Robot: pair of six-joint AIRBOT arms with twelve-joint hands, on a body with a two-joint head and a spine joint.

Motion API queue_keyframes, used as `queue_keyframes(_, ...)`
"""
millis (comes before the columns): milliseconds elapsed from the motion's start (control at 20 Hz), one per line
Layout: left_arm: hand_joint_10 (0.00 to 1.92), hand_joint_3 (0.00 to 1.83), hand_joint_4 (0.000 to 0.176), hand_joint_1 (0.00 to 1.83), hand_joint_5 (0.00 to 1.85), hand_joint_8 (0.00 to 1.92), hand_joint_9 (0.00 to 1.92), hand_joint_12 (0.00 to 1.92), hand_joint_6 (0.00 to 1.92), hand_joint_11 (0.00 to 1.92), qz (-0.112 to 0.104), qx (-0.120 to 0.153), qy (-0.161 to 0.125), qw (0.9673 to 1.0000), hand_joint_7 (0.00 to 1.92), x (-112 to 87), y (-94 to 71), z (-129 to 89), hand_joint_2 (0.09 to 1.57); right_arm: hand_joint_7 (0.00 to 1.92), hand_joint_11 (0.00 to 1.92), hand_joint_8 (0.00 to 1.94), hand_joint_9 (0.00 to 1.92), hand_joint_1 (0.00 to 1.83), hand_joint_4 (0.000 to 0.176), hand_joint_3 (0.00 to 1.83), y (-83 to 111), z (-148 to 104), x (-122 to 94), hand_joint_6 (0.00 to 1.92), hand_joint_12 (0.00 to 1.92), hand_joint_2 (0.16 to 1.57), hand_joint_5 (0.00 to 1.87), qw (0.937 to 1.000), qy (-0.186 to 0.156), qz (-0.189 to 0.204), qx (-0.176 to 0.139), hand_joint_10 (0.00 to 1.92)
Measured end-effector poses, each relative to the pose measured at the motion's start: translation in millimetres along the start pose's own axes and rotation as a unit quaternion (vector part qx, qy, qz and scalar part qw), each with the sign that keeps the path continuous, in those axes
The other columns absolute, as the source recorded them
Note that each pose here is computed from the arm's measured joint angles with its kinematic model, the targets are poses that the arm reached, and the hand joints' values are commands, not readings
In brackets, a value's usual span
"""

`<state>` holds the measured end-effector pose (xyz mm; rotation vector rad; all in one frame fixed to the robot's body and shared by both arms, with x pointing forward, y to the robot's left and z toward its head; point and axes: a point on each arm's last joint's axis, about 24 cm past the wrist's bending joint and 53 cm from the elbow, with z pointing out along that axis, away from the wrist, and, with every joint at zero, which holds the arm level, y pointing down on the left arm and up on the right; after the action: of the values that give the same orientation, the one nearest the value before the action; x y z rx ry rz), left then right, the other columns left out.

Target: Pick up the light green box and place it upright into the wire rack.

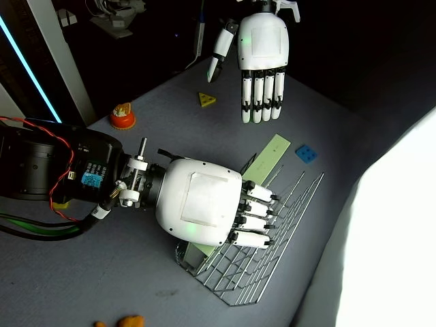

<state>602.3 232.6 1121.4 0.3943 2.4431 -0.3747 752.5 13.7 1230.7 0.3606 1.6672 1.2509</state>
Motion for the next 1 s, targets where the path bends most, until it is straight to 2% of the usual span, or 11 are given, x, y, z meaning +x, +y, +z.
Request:
queue_keyframes(250, 0.00, 0.00, 0.000, 0.00, 0.17, 0.00, 0.14, 0.34, 0.00, 0.00, 0.000, 0.000, 0.000, 1.0000, 0.15, 0.1, 0.3, 0, 1.18, 0.65, 0.02, 0.05, 0.47, 1.02, 0.000, 0.00, 0.5, 0, 0, 0.19, 1.48, 1.08, 0.52, 1.0000, 0.001, 0.000, 0.000, 0.45)
queue_keyframes(300, 0.00, 0.00, 0.000, 0.00, 0.16, 0.00, 0.13, 0.33, 0.00, 0.00, 0.000, 0.000, 0.000, 1.0000, 0.14, 0.0, 0.3, 0, 1.18, 0.64, 0.01, 0.02, 0.47, 1.04, 0.000, 0.00, 1.9, -1, 0, 0.15, 1.44, 1.06, 0.52, 1.0000, 0.003, 0.001, -0.001, 0.39)
queue_keyframes(400, 0.00, 0.00, 0.000, 0.00, 0.15, 0.00, 0.13, 0.32, 0.00, 0.00, 0.000, -0.001, 0.000, 1.0000, 0.14, 0.3, 0.4, 0, 1.18, 0.64, 0.00, 0.01, 0.48, 1.04, 0.000, 0.00, 8.7, -4, -3, 0.11, 1.42, 1.05, 0.53, 1.0000, 0.006, 0.000, -0.006, 0.33)
queue_keyframes(500, 0.00, 0.00, 0.000, 0.00, 0.15, 0.00, 0.13, 0.32, 0.00, 0.00, -0.001, -0.001, 0.000, 1.0000, 0.14, -0.2, 1.1, 0, 1.18, 0.63, 0.00, 0.00, 0.48, 1.04, 0.000, 0.00, 27.4, -10, -16, 0.11, 1.42, 1.05, 0.53, 0.9997, -0.005, -0.007, -0.024, 0.33)
queue_keyframes(650, 0.00, 0.00, 0.000, 0.00, 0.15, 0.00, 0.13, 0.32, 0.00, 0.00, 0.000, -0.001, 0.000, 1.0000, 0.14, 0.0, 1.2, 0, 1.18, 0.64, 0.00, 0.00, 0.48, 1.05, 0.000, 0.00, 50.2, -24, -32, 0.10, 1.42, 1.05, 0.53, 0.9984, -0.017, -0.024, -0.049, 0.32)
queue_keyframes(700, 0.00, 0.00, 0.000, 0.00, 0.15, 0.00, 0.13, 0.32, 0.00, 0.00, 0.000, -0.001, 0.000, 1.0000, 0.14, -0.2, 1.2, 0, 1.19, 0.45, 0.00, 0.00, 0.34, 0.94, 0.000, 0.00, 57.2, -29, -38, 0.03, 1.24, 1.03, 0.36, 0.9977, -0.022, -0.030, -0.056, 0.24)
queue_keyframes(750, 0.00, 0.00, 0.000, 0.00, 0.16, 0.00, 0.15, 0.35, 0.00, 0.00, -0.001, -0.001, 0.000, 1.0000, 0.15, -0.1, 1.0, 0, 1.19, 0.41, 0.00, 0.00, 0.33, 0.90, 0.000, 0.00, 61.4, -34, -42, 0.01, 1.19, 1.03, 0.32, 0.9971, -0.026, -0.038, -0.061, 0.17)
queue_keyframes(800, 0.01, 0.00, 0.000, 0.00, 0.17, 0.00, 0.15, 0.35, 0.01, 0.00, 0.000, -0.001, 0.000, 1.0000, 0.16, -0.1, 1.1, 0, 1.19, 0.40, 0.00, 0.00, 0.33, 0.89, 0.000, 0.00, 63.3, -41, -45, 0.00, 1.18, 1.03, 0.31, 0.9965, -0.028, -0.048, -0.062, 0.16)
queue_keyframes(850, 0.00, 0.00, 0.000, 0.00, 0.16, 0.00, 0.14, 0.36, 0.00, 0.00, 0.000, -0.001, 0.000, 1.0000, 0.15, -0.1, 1.2, 0, 1.19, 0.41, 0.00, 0.00, 0.36, 0.74, 0.000, 0.00, 64.0, -50, -49, 0.01, 1.22, 1.04, 0.32, 0.9954, -0.030, -0.064, -0.065, 0.17)
queue_keyframes(1000, 0.00, 0.00, 0.000, 0.00, 0.17, 0.00, 0.15, 0.41, 0.00, 0.00, 0.000, -0.001, 0.000, 1.0000, 0.15, -0.2, 1.2, 0, 1.20, 0.41, 0.00, 0.00, 0.39, 0.74, 0.000, 0.00, 72.9, -75, -51, 0.00, 1.24, 1.05, 0.30, 0.9907, -0.031, -0.105, -0.081, 0.16)
